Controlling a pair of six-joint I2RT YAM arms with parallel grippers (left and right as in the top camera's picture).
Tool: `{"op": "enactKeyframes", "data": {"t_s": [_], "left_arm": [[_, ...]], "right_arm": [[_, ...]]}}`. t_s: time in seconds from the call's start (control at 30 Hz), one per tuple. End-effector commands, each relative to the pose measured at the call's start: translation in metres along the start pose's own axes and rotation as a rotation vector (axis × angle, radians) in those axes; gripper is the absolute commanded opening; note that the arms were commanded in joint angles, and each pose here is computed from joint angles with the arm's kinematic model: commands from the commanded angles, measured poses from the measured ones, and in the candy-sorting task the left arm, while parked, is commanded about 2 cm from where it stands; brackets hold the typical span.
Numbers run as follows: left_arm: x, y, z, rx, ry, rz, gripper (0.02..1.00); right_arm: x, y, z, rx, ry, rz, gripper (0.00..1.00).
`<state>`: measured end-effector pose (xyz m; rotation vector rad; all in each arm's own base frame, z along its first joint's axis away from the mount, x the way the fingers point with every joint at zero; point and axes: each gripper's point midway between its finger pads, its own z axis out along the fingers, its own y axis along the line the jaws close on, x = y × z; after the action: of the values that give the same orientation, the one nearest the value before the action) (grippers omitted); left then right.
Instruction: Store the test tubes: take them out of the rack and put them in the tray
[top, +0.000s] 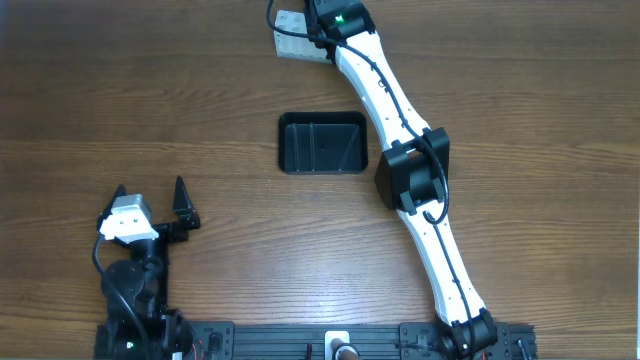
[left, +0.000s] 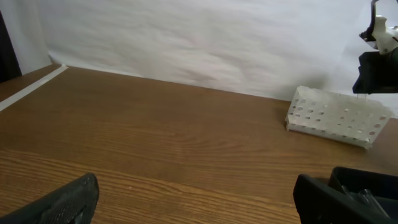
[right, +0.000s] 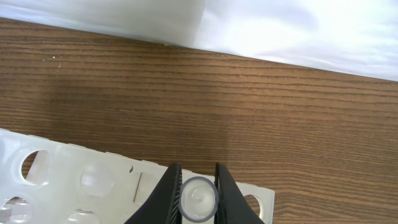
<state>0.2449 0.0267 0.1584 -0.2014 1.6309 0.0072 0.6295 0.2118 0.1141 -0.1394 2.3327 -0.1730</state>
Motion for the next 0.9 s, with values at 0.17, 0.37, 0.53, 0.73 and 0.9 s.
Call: {"op": "enactKeyframes", "data": {"t_s": [0.17, 0.37, 0.53, 0.73, 0.9], "left_arm": [[0.001, 0.0, 0.0, 0.001, -0.003, 0.017, 0.996], [0.0, 0.0, 0.0, 0.001, -0.003, 0.017, 0.998], [0.001, 0.0, 0.0, 0.001, -0.003, 0.017, 0.996], [0.0, 0.0, 0.0, 0.001, -0.003, 0.017, 0.998], [0.001, 0.0, 0.0, 0.001, -0.003, 0.017, 0.996]], "right_arm": [[-0.008, -0.002, -0.009, 0.011, -0.018, 0.005, 0.093], [-0.025, -0.008, -0.027, 0.014, -0.052, 0.018, 0.102], [-0.039, -0.013, -0.043, 0.021, -0.089, 0.027, 0.11], [-0.054, -0.017, -0.06, 0.015, -0.123, 0.042, 0.108], [-0.067, -0.019, -0.078, 0.007, -0.155, 0.052, 0.108]]}}
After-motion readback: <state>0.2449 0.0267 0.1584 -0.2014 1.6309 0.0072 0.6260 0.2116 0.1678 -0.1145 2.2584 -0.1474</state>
